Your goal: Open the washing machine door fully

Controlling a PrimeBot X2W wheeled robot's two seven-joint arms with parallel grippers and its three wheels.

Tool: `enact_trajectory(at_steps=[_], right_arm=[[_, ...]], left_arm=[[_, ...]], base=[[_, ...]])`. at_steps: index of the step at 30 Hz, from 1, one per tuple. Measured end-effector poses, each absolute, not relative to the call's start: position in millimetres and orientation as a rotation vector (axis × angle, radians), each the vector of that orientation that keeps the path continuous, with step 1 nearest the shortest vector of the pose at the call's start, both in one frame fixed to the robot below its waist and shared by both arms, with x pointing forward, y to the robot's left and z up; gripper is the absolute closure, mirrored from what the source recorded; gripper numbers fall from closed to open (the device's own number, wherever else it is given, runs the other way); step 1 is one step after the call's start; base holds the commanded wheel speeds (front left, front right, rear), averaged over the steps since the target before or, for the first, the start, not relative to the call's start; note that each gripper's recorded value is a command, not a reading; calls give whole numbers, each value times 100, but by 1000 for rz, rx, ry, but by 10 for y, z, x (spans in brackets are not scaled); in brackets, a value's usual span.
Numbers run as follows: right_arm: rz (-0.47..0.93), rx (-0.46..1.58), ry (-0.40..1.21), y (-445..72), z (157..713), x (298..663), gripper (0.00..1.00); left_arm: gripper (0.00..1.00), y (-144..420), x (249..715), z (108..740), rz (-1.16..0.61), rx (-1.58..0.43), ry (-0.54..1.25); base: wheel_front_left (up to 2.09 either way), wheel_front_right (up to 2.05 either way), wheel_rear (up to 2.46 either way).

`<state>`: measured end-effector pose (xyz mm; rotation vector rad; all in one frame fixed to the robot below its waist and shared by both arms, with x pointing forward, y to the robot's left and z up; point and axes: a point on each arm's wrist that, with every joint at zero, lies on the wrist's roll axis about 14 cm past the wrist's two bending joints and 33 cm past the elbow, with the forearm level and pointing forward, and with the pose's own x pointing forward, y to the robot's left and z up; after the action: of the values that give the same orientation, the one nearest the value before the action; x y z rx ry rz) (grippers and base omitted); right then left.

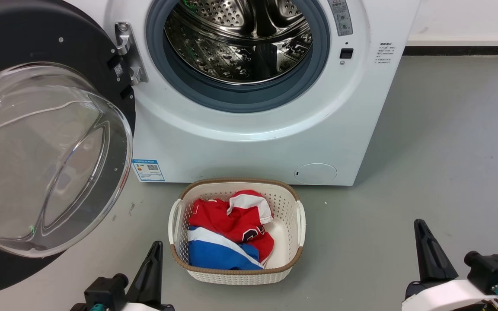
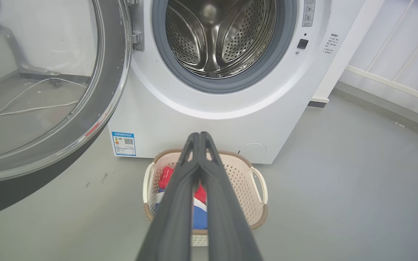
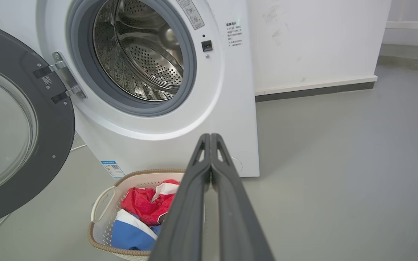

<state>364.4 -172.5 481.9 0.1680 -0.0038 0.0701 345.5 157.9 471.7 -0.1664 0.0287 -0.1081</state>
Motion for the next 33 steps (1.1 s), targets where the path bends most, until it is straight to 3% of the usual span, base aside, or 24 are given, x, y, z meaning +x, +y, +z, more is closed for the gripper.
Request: enact_trajectory(at_steps=[33], right_arm=[[-43,715,42,-1913,4795,3720,100]], left_arm=[[100,1832,3605,4739,20,-710,59]], base=[[0,0,0]])
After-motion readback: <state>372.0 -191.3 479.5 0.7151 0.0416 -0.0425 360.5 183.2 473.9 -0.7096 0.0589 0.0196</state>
